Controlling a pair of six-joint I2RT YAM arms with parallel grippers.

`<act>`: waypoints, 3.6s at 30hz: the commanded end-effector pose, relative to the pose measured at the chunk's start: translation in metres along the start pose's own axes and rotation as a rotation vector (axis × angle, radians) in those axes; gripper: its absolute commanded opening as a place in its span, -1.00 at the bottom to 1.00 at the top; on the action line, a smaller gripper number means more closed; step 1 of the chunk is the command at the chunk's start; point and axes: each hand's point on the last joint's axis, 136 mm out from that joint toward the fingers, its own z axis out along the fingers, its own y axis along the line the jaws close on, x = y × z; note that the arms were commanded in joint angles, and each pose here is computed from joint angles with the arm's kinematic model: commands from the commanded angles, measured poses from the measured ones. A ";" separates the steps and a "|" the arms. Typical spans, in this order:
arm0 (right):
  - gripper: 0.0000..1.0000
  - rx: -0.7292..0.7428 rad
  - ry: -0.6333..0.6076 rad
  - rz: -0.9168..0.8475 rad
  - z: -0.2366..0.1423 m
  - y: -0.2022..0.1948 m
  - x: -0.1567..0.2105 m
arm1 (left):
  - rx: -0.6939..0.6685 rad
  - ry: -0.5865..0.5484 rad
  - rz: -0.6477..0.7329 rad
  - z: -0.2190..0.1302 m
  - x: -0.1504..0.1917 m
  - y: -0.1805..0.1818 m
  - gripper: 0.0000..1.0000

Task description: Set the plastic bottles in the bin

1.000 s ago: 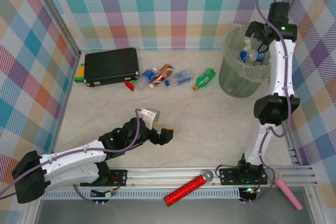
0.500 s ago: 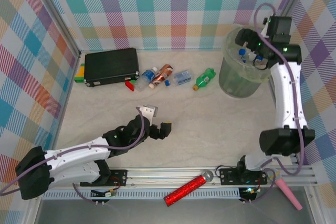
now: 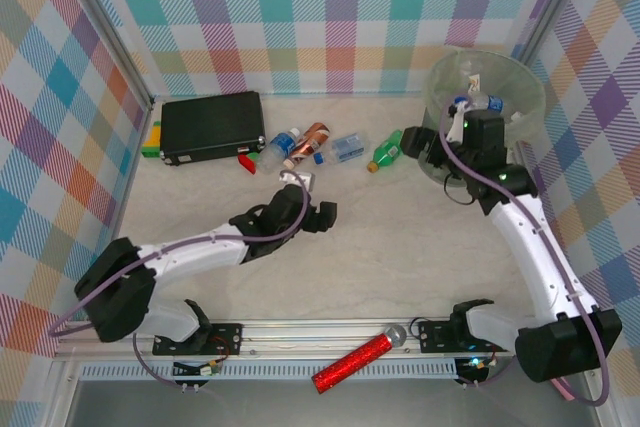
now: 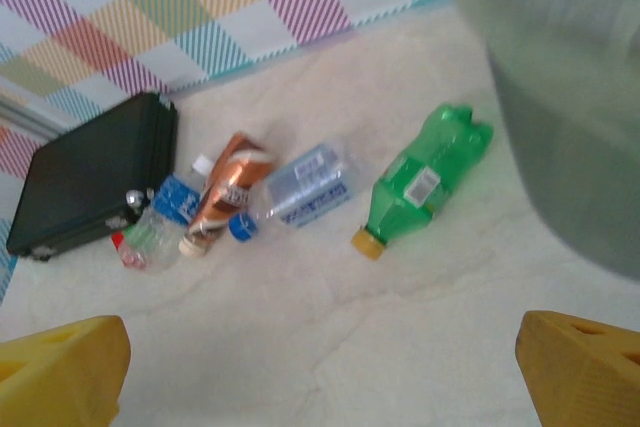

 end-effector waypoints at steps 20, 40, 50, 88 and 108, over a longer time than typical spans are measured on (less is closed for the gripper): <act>0.98 0.090 -0.019 0.163 0.052 -0.079 0.115 | 0.079 0.212 0.140 0.145 -0.014 -0.060 0.41; 0.98 0.033 0.025 0.199 0.057 -0.070 0.124 | -0.024 0.143 0.160 0.140 -0.067 -0.010 0.42; 0.98 0.019 0.027 0.199 0.056 -0.067 0.123 | -0.191 0.144 0.164 0.127 -0.078 0.065 0.41; 0.98 0.012 0.039 0.202 0.057 -0.066 0.124 | -0.347 0.334 0.194 0.175 -0.036 0.148 0.06; 0.98 -0.038 0.048 0.192 0.061 -0.058 0.125 | -0.217 0.141 0.082 0.114 -0.073 0.108 -0.54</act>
